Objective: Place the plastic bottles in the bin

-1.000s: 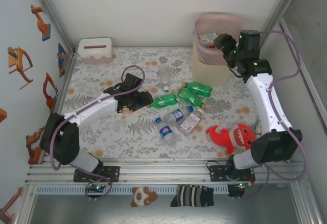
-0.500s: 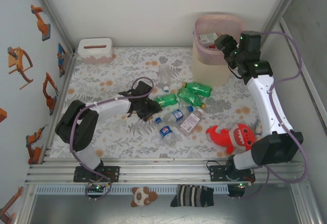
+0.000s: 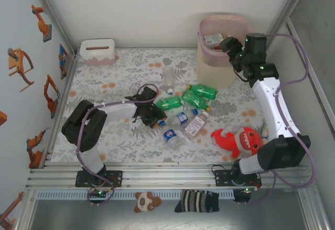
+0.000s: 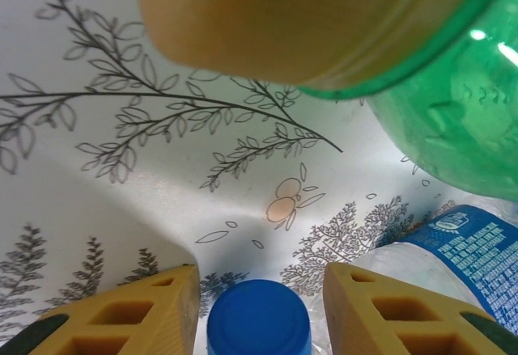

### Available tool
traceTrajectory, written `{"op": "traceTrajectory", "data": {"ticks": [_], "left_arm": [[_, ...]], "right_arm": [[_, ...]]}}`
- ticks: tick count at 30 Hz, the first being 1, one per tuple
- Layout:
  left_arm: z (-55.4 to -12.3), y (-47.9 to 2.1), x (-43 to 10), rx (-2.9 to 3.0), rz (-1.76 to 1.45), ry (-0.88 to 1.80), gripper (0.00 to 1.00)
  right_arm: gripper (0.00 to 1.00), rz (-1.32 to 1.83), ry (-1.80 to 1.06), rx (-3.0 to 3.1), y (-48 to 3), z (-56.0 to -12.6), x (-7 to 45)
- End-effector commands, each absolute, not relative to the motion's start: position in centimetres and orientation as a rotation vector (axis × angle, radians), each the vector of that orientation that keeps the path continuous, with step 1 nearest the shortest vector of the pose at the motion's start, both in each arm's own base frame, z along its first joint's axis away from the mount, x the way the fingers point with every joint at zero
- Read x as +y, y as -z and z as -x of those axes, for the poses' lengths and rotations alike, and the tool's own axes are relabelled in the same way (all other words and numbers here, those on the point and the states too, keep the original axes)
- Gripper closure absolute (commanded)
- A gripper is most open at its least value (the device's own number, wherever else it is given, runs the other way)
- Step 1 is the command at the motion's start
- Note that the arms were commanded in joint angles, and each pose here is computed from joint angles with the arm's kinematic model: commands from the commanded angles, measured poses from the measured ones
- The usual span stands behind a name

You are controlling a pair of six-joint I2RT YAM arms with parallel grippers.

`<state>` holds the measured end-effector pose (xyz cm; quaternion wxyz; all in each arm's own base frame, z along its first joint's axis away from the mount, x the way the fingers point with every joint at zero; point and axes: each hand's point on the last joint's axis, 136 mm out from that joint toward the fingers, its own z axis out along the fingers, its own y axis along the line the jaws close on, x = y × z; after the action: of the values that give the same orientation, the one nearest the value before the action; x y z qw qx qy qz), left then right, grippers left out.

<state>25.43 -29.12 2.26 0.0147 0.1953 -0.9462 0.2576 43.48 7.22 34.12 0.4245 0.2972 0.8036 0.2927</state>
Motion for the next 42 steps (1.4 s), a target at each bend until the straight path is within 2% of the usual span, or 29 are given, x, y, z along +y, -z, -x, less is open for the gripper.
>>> {"op": "traceTrajectory", "data": {"ticks": [1, 21, 29, 36, 42], "left_arm": [[-24.8, -1.6, -29.4, -2.904, -0.624, -0.801, 0.58], [-24.1, -1.4, -29.9, -2.885, -0.608, -0.800, 0.63], [-24.1, -1.8, -29.4, -2.909, -0.608, -0.786, 0.69], [-25.2, -4.3, -28.3, -3.017, -0.551, -0.785, 0.72], [-26.7, -9.3, -26.8, -3.215, -0.401, -0.820, 0.73]], "right_arm": [[0.17, -0.737, -0.720, 1.974, -35.3, -42.6, 6.6], [0.18, -0.777, -0.722, 1.967, -35.1, -42.3, 6.3], [0.18, -0.790, -0.724, 1.966, -34.9, -42.3, 6.3], [0.19, -0.781, -0.720, 1.966, -35.0, -42.1, 6.3], [0.19, -0.683, -0.731, 1.960, -35.9, -42.2, 6.9]]}}
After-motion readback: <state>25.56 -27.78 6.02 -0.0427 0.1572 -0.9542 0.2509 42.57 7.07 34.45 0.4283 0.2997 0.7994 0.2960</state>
